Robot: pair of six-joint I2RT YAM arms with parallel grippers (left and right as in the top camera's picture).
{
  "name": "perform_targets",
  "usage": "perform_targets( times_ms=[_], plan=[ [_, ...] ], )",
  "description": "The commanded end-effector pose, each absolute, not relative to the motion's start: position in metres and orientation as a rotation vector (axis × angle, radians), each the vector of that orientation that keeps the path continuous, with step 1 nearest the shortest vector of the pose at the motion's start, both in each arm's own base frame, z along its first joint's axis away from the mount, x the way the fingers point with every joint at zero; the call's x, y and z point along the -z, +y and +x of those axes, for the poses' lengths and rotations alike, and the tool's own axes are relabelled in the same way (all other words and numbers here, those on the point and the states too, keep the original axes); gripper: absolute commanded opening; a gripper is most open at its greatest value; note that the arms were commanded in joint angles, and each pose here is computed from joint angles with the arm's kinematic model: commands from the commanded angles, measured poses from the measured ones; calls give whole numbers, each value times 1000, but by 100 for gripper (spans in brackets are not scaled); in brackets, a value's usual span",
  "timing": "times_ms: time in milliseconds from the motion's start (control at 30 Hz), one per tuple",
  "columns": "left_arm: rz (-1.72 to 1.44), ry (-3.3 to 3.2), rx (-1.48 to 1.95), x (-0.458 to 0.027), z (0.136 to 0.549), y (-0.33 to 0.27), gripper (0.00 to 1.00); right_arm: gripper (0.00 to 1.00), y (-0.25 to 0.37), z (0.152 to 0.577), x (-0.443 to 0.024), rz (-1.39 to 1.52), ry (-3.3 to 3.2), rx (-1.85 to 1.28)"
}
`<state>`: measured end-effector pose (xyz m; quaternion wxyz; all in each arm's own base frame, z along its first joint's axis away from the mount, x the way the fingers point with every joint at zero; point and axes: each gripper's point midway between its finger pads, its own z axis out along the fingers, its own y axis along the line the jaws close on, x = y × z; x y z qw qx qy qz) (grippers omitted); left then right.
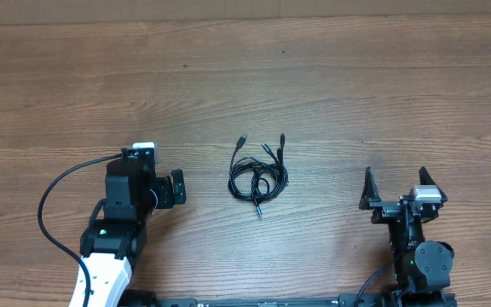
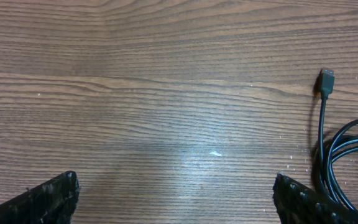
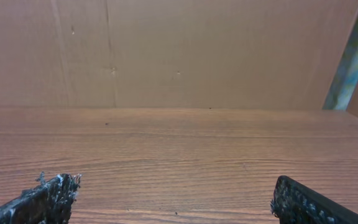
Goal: Untangle cables
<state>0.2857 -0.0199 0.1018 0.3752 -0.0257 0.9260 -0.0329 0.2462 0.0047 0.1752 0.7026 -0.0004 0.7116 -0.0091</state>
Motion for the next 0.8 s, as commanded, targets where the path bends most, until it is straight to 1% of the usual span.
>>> perform_targets(
  times_ms=[0, 767],
  plan=[
    [-45, 2349, 92, -112, 291, -21, 100, 100, 3, 246, -173, 5, 1581, 33],
    [-41, 2350, 101, -112, 291, -23, 99, 100, 3, 246, -173, 4, 1581, 33]
  ],
)
